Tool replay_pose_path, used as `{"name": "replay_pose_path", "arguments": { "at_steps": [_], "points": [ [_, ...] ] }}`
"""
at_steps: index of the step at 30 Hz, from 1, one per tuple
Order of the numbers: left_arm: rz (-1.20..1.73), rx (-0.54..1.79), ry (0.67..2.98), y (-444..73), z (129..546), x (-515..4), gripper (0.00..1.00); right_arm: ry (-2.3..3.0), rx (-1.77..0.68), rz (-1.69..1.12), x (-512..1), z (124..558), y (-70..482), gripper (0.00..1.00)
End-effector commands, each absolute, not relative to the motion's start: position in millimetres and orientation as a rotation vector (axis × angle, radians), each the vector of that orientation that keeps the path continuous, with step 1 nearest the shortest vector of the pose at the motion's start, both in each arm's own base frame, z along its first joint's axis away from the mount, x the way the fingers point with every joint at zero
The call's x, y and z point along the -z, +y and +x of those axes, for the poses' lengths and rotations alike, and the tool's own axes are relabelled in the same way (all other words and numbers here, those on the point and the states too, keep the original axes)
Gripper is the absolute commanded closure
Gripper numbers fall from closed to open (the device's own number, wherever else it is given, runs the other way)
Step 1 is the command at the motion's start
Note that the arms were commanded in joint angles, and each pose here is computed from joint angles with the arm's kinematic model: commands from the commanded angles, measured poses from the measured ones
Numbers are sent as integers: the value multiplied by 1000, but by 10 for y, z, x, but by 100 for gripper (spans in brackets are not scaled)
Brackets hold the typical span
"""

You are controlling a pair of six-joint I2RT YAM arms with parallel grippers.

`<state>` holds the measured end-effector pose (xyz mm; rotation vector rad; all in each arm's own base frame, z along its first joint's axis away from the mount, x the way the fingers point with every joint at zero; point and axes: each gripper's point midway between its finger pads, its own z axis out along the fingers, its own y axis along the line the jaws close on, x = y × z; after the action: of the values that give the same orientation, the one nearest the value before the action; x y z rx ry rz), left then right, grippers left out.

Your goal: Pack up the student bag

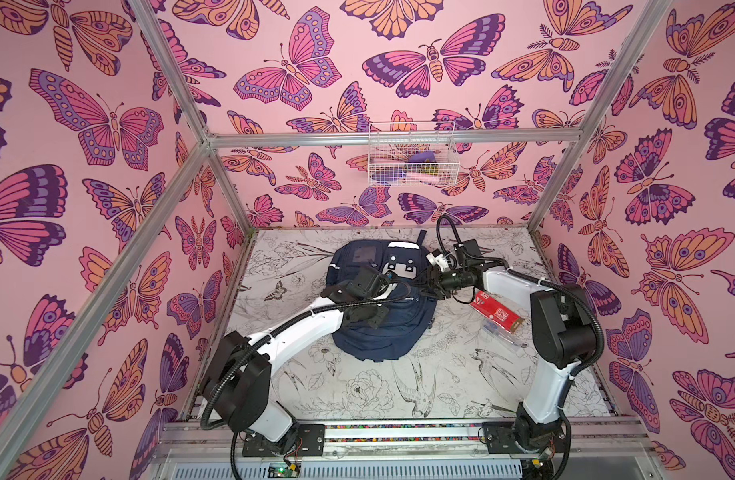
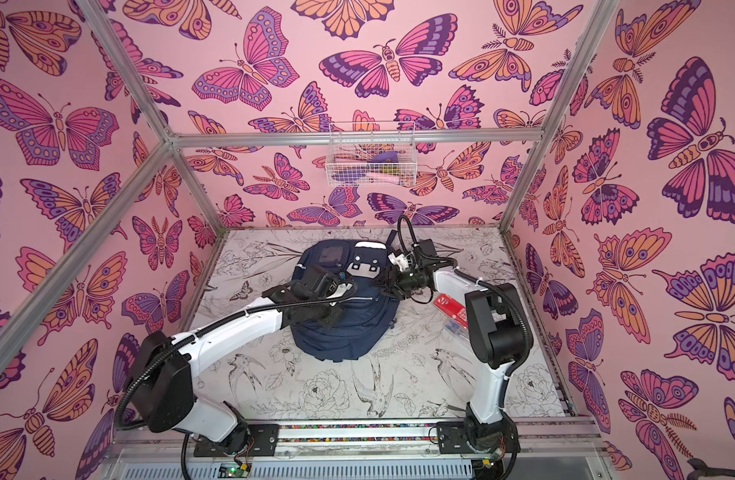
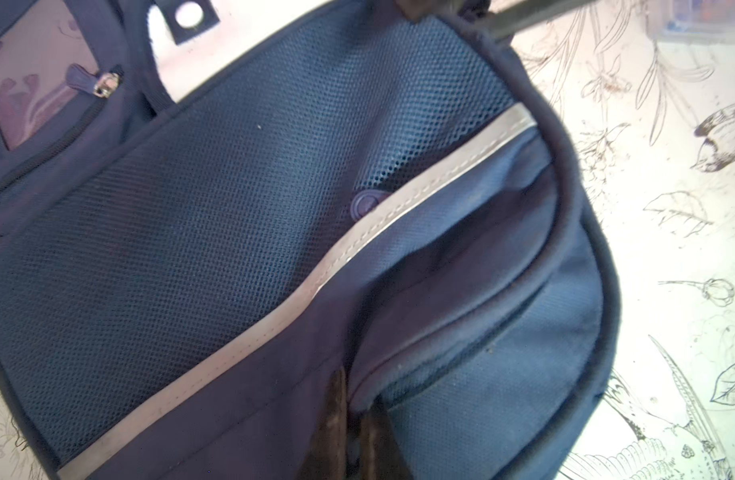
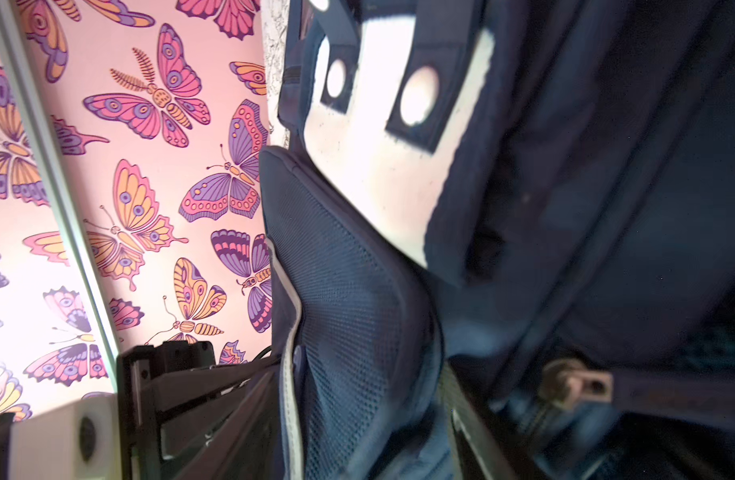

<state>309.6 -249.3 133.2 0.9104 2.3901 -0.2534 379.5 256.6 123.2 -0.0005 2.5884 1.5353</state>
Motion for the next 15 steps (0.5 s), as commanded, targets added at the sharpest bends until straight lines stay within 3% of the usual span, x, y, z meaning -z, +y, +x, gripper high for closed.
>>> {"name": "replay_pose_path", "arguments": {
  "at_steps": [1, 15],
  "points": [
    [777, 319, 2382, -2474, 3159, -1476, 100, 2546, -1615, -32, -1361, 3664, 2585, 38],
    [728, 381, 2416, -2460, 3090, -1443, 100, 2461, -1677, -46, -1523, 3417, 2545, 47]
  ]
}}
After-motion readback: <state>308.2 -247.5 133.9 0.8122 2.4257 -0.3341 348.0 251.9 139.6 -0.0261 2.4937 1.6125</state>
